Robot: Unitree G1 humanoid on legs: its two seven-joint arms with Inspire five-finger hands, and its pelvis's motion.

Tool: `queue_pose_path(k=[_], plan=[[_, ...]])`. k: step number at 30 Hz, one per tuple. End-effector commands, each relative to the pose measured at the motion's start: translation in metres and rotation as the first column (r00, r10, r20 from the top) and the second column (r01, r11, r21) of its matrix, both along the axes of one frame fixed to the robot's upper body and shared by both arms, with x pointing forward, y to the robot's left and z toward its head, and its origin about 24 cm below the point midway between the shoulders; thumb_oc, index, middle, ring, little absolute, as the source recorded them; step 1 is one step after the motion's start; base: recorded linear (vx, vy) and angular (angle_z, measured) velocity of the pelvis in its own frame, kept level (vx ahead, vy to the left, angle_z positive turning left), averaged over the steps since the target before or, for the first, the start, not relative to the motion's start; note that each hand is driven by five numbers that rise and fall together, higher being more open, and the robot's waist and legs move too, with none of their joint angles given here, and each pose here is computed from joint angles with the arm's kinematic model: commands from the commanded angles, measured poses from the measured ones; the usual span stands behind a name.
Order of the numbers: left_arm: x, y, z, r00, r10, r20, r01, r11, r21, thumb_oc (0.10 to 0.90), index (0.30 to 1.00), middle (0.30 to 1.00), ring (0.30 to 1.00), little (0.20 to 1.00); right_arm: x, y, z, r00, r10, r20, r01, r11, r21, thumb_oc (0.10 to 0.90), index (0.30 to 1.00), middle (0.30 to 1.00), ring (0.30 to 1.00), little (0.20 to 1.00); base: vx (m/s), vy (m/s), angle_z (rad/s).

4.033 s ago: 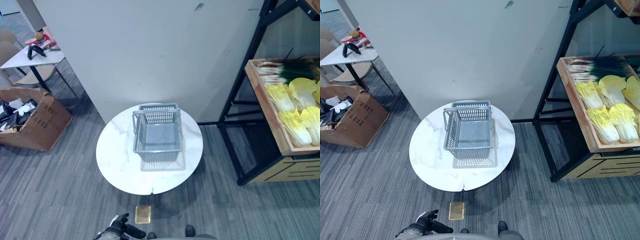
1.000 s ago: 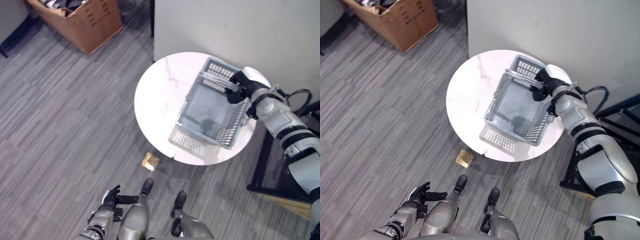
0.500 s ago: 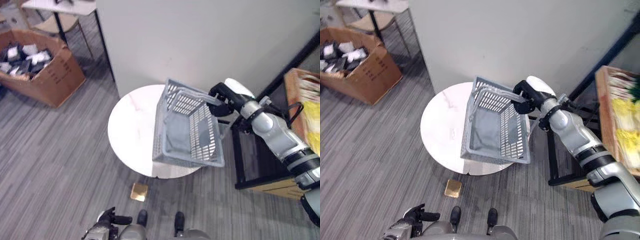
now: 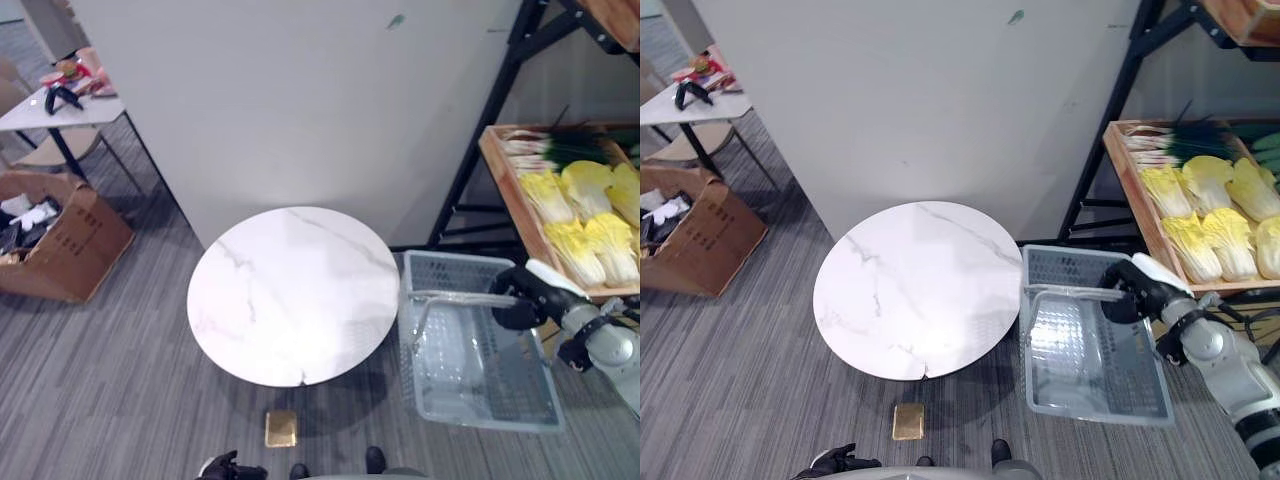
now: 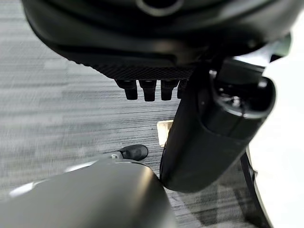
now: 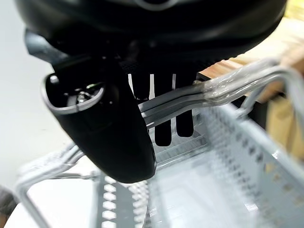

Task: Get the vegetables into the basket

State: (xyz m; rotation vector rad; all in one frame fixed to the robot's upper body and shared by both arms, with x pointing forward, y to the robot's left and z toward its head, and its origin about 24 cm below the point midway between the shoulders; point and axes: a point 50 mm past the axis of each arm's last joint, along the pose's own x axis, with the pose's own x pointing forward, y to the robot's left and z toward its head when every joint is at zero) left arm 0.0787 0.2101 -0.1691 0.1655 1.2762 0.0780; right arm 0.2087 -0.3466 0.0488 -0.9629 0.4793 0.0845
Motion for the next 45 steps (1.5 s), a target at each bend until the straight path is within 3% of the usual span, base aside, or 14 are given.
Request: queue_pose_path(k=[1,6,10,11,12,13,15,18,32,41,45], plan=[[-0.006,0.0,-0.003,0.996,-0.06,-0.069,0.06,0.998,0.008,0.9,1.0,1.0,1.0,1.0,0.042,0.002,0.074,0.944,0.073,0.322,-0.055,0.996,-0.066,0.4,0.3,0.3,0.3,0.3,-0.01,-0.018,-0.11],[-0.004,-0.003,-0.003,0.997,-0.054,-0.06,0.054,0.998,0.008,0.9,1.0,1.0,1.0,1.0,0.012,-0.015,0.002,0.992,-0.076,0.102,0.084,0.993,-0.078,0.4,0.3,0.3,0.3,0.3,-0.01,-0.025,-0.06],[-0.002,-0.002,-0.002,0.997,-0.047,-0.055,0.048,0.999,0.017,0.9,1.0,1.0,1.0,1.0,-0.022,-0.009,-0.073,0.968,-0.216,-0.126,0.216,0.976,-0.012,0.4,0.3,0.3,0.3,0.3,0.0,-0.023,-0.04],[0.002,-0.001,-0.001,0.997,-0.057,-0.047,0.058,0.998,0.027,0.9,1.0,1.0,1.0,1.0,-0.049,0.002,-0.115,0.919,-0.287,-0.27,0.3,0.954,0.009,0.4,0.3,0.3,0.3,0.3,0.0,0.0,0.0],[0.002,0.0,-0.001,0.997,-0.055,-0.046,0.057,0.998,0.028,0.9,1.0,1.0,1.0,1.0,-0.048,0.003,-0.115,0.92,-0.285,-0.269,0.299,0.954,0.01,0.4,0.3,0.3,0.3,0.3,-0.01,-0.037,-0.03],[0.003,0.001,-0.001,0.997,-0.067,-0.046,0.069,0.997,0.039,0.9,1.0,1.0,1.0,1.0,-0.073,0.017,-0.147,0.855,-0.327,-0.403,0.369,0.929,0.031,0.4,0.3,0.3,0.3,0.3,0.0,0.0,0.0],[0.005,0.001,0.0,0.996,-0.077,-0.046,0.079,0.996,0.044,0.9,1.0,1.0,1.0,1.0,-0.081,0.022,-0.155,0.829,-0.345,-0.44,0.399,0.916,0.033,0.4,0.3,0.3,0.3,0.3,0.0,-0.007,0.02],[0.009,0.003,0.001,0.993,-0.114,-0.041,0.116,0.991,0.068,0.9,1.0,1.0,1.0,1.0,-0.116,0.041,-0.184,0.719,-0.392,-0.574,0.496,0.868,0.028,0.4,0.3,0.3,0.3,0.3,0.0,-0.012,0.03],[0.008,-0.001,0.0,0.995,-0.094,-0.037,0.097,0.991,0.087,0.9,1.0,1.0,1.0,1.0,-0.16,0.084,-0.211,0.562,-0.443,-0.698,0.652,0.757,0.044,0.4,0.3,0.3,0.3,0.3,0.0,-0.001,0.03],[0.018,-0.001,0.002,0.995,-0.103,-0.006,0.103,0.99,0.097,0.9,1.0,1.0,1.0,1.0,-0.147,0.084,-0.209,0.581,-0.472,-0.663,0.682,0.727,0.08,0.4,0.3,0.3,0.3,0.3,-0.02,0.035,-0.14],[0.028,-0.004,0.004,0.991,-0.135,0.022,0.132,0.987,0.097,0.9,1.0,1.0,1.0,1.0,-0.142,0.081,-0.208,0.57,-0.507,-0.646,0.726,0.679,0.107,0.4,0.3,0.3,0.3,0.3,-0.01,0.068,-0.34]])
